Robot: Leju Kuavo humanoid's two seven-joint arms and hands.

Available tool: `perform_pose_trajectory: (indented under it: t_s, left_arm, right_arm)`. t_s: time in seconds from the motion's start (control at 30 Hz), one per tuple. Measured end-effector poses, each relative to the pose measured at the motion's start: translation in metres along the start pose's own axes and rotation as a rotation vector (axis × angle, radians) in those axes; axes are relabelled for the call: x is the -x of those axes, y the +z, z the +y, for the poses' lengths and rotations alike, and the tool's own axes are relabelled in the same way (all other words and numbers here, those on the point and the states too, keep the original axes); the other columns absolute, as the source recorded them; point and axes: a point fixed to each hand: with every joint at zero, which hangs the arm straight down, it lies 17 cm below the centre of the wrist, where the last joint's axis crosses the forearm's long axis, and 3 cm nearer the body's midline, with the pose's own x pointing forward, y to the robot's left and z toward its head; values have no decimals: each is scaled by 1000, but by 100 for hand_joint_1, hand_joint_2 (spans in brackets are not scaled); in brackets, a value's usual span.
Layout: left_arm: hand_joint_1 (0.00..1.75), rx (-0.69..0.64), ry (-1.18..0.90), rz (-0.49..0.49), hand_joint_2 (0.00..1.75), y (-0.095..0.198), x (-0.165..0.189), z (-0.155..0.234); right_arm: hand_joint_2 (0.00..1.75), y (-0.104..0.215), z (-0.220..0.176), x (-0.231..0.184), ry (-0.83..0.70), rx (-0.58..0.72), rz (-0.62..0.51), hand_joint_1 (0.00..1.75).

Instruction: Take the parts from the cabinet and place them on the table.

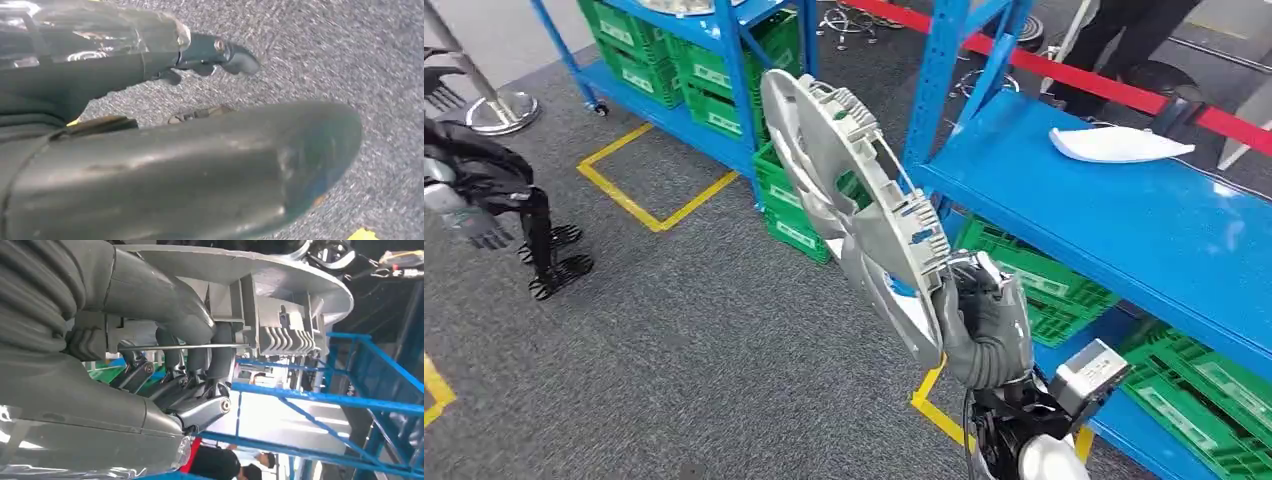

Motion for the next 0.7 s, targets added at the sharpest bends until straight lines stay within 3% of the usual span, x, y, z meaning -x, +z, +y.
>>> perform_pose_trajectory:
  t_s: [0.7]
  left_arm:
    - [0, 4, -2, -2, 0, 0, -1, -3]
  right_arm:
    - [175, 1, 0, 2, -1, 3, 5, 175]
